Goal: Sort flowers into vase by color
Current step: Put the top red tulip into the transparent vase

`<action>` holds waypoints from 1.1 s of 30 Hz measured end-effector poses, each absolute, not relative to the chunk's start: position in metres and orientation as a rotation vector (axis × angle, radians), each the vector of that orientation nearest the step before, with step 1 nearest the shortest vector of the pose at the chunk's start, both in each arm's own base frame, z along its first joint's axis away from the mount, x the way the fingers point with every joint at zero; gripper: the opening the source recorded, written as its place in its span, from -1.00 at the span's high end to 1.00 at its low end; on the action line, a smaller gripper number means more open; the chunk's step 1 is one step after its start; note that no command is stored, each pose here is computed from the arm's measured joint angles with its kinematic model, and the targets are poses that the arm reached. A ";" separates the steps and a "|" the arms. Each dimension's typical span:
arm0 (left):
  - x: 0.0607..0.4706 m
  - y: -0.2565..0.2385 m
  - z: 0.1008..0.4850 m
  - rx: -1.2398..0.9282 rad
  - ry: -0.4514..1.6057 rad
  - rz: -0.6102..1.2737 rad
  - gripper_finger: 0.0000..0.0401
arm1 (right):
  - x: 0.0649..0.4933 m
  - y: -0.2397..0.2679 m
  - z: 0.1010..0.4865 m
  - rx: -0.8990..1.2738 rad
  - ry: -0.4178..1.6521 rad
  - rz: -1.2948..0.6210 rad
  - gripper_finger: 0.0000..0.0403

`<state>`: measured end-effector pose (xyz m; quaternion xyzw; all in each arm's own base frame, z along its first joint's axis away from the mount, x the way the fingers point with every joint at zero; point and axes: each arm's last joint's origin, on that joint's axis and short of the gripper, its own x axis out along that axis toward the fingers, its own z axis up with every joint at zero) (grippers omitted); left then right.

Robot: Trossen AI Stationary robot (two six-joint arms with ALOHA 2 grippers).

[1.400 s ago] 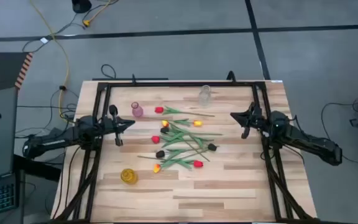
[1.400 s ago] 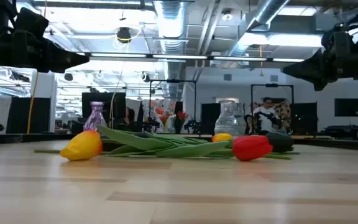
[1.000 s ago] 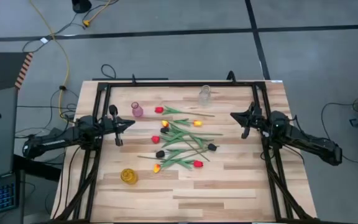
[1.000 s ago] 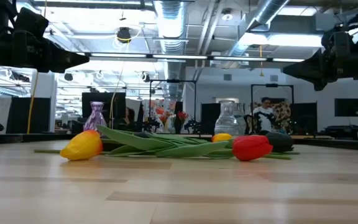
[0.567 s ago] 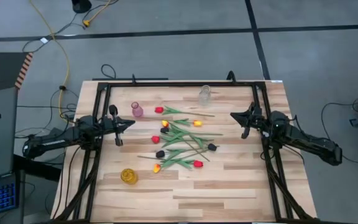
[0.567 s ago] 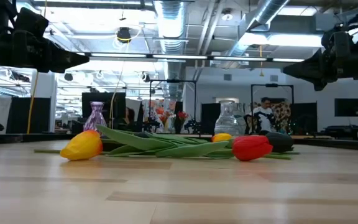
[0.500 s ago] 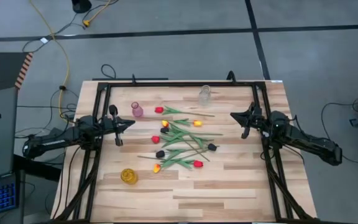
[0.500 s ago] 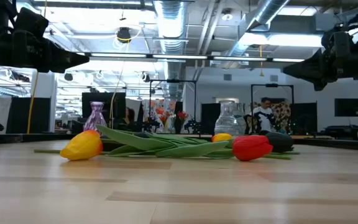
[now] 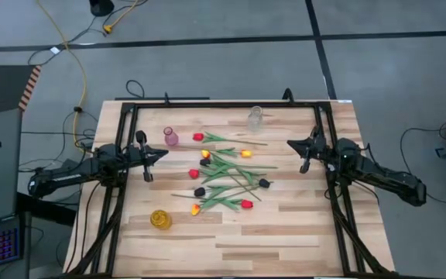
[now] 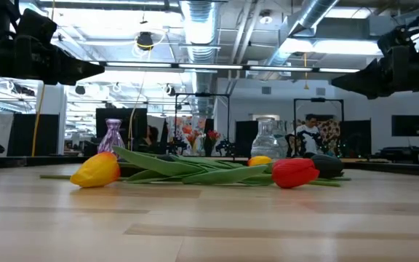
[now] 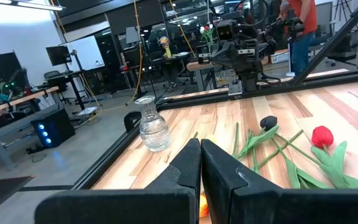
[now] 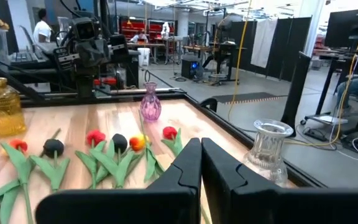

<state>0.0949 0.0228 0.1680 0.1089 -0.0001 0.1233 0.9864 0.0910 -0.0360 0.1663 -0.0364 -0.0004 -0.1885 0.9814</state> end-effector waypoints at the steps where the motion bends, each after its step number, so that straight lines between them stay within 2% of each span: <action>1: 0.095 0.023 0.168 0.219 0.000 0.248 1.00 | 0.091 -0.036 0.167 -0.076 -0.004 -0.380 0.81; 12: 0.095 0.023 0.168 0.219 0.000 0.248 1.00 | 0.091 -0.036 0.171 -0.084 -0.045 -0.378 0.81; 23: 0.095 0.023 0.168 0.218 0.000 0.248 1.00 | 0.090 -0.035 0.177 0.031 -0.119 -0.369 0.78; 28: 0.095 0.023 0.168 0.219 0.000 0.248 1.00 | 0.089 -0.035 0.183 0.099 -0.188 -0.355 0.54; 33: 0.095 0.023 0.168 0.218 0.000 0.248 1.00 | 0.089 -0.035 0.188 0.115 -0.237 -0.349 0.10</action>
